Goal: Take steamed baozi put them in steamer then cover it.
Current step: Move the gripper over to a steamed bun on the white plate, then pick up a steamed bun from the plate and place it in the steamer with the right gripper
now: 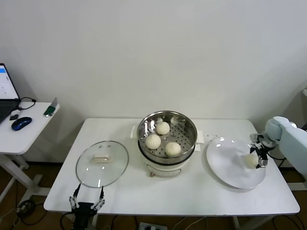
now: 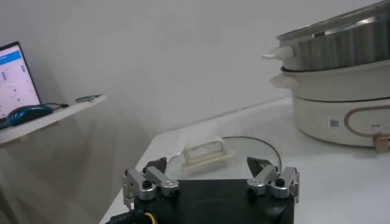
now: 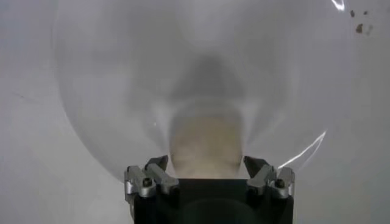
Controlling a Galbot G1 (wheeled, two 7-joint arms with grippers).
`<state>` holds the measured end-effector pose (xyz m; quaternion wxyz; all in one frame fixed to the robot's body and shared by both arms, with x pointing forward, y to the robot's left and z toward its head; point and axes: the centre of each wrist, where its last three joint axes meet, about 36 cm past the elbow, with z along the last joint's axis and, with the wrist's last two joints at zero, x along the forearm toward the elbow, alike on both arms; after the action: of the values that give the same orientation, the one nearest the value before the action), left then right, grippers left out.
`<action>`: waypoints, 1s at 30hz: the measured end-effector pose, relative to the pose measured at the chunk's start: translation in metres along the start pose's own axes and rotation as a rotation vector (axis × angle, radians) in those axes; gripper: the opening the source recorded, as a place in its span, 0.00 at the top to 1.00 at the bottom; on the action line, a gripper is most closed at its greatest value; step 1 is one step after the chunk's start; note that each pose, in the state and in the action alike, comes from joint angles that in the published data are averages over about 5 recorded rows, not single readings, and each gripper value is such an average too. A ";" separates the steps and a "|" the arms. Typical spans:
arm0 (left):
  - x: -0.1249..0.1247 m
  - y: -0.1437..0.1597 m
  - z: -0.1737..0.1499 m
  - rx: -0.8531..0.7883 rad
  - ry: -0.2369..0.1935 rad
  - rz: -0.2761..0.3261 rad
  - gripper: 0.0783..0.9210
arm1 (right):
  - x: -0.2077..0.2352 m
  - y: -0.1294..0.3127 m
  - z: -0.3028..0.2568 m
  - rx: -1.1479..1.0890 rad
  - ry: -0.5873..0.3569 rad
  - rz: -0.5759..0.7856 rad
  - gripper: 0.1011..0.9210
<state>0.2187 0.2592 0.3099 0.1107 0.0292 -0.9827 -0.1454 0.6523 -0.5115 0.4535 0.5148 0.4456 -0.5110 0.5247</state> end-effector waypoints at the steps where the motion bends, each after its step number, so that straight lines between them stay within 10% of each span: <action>1: 0.000 0.000 0.000 0.000 0.000 0.000 0.12 | -0.001 0.000 -0.001 0.001 0.000 -0.002 0.17; 18: -0.001 -0.002 -0.004 0.004 -0.008 0.001 0.12 | 0.016 -0.011 -0.001 0.007 -0.010 0.005 0.31; 30: -0.003 -0.012 -0.014 0.025 -0.027 0.023 0.12 | 0.128 -0.071 -0.049 -0.015 -0.132 0.114 0.31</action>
<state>0.2252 0.2437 0.3191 0.0985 0.0175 -0.9862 -0.1321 0.7162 -0.4556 0.5821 0.4528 0.4456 -0.5721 0.5188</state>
